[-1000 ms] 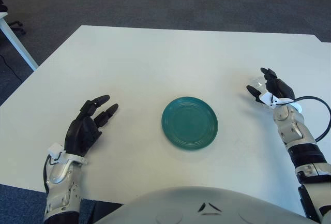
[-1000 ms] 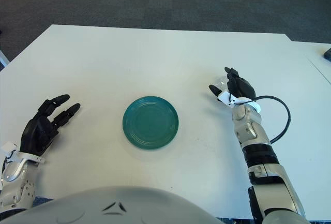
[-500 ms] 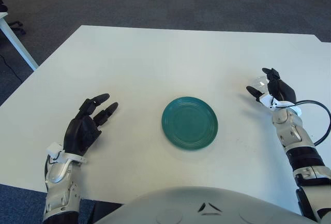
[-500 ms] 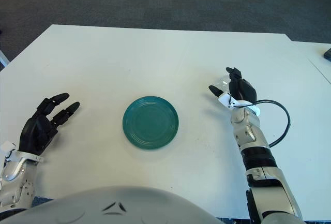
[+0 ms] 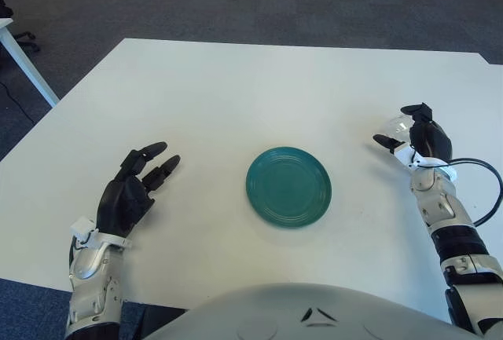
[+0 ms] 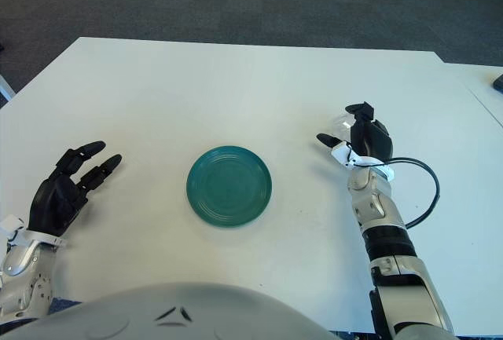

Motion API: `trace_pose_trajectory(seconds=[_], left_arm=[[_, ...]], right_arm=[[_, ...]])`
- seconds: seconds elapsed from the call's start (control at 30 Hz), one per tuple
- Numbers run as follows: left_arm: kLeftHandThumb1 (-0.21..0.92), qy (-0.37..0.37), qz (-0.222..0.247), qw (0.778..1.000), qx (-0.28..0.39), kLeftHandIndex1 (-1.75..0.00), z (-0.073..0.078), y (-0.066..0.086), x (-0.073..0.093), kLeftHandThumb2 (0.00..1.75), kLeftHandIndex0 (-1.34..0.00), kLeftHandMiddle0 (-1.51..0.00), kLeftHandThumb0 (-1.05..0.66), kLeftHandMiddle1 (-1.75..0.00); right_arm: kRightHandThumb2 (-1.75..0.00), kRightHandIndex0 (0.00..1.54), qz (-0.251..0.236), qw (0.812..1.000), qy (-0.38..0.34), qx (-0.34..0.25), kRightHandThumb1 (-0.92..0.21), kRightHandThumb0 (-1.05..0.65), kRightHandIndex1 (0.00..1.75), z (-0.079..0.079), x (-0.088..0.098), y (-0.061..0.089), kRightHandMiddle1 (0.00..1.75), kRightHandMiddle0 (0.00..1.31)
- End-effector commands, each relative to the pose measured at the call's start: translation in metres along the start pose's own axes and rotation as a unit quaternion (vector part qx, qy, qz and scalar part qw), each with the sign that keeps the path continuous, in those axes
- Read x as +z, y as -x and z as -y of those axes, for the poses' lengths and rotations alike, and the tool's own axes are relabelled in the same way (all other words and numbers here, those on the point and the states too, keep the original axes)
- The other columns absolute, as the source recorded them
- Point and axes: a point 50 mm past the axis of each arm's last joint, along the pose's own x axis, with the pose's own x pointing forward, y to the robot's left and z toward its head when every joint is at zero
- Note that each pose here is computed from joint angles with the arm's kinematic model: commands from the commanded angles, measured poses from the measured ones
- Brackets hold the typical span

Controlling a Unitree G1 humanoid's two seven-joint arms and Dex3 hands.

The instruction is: Put the bottle into the plate.

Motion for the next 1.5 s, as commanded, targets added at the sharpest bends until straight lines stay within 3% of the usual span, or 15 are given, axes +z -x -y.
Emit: trace_pose_trajectory(seconds=[0.0,0.33,0.67,0.97,1.0,1.03,1.13,1.23,1.47], left_arm=[[0.92,0.001,-0.003,1.000,-0.001,-0.80,0.003,-0.001,0.000,0.96,-0.26,-0.67,-0.64,0.00],[0.92,0.001,-0.003,1.000,-0.001,-0.80,0.006,-0.002,-0.002,0.96,-0.26,-0.67,-0.64,0.00],[0.92,0.001,-0.003,1.000,-0.001,-0.80,0.010,-0.003,-0.003,0.96,-0.26,-0.67,-0.64,0.00],[0.92,0.001,-0.004,1.000,-0.001,-0.80,0.012,-0.003,-0.004,0.96,-0.26,-0.67,-0.64,0.00],[0.92,0.001,-0.004,1.000,-0.001,-0.80,0.012,-0.004,-0.005,0.96,-0.26,-0.67,-0.64,0.00],[0.92,0.001,-0.004,1.000,-0.001,-0.80,0.012,-0.004,-0.005,0.96,-0.26,-0.67,-0.64,0.00],[0.92,0.002,-0.004,1.000,-0.001,-0.80,0.013,-0.004,-0.005,0.96,-0.26,-0.67,-0.64,0.00],[0.92,0.002,-0.004,1.000,-0.001,-0.80,0.014,-0.005,-0.006,0.96,-0.26,-0.67,-0.64,0.00],[0.92,0.002,-0.005,1.000,-0.001,-0.80,0.016,-0.006,-0.007,0.96,-0.26,-0.67,-0.64,0.00]], right_arm=[[0.00,0.47,-0.039,0.999,-0.002,0.037,-0.78,-0.47,1.74,-0.017,-0.016,0.012,1.74,0.14],[0.00,0.66,-0.046,0.999,0.004,0.026,-0.77,-0.34,1.75,-0.014,-0.018,0.011,1.75,0.31],[0.00,0.72,-0.047,0.999,0.016,0.006,-0.77,-0.33,1.75,-0.010,-0.019,0.010,1.75,0.43],[-0.02,0.74,-0.052,0.999,0.001,-0.004,-0.80,-0.16,1.75,-0.006,-0.019,0.010,1.75,0.51],[-0.14,0.75,-0.052,0.999,-0.003,-0.006,-0.77,-0.10,1.75,-0.005,-0.019,0.010,1.75,0.53],[-0.44,0.77,-0.052,0.999,-0.006,-0.008,-0.65,-0.07,1.75,-0.005,-0.019,0.010,1.75,0.55],[-0.86,0.80,-0.052,0.998,-0.015,-0.013,-0.47,-0.02,1.75,-0.003,-0.018,0.010,1.75,0.59],[-1.03,0.83,-0.052,0.998,-0.029,-0.021,-0.41,0.00,1.75,-0.001,-0.017,0.010,1.75,0.63],[-1.16,0.95,-0.048,0.996,-0.060,-0.034,-0.38,0.03,1.75,0.005,-0.011,0.010,1.75,0.79]])
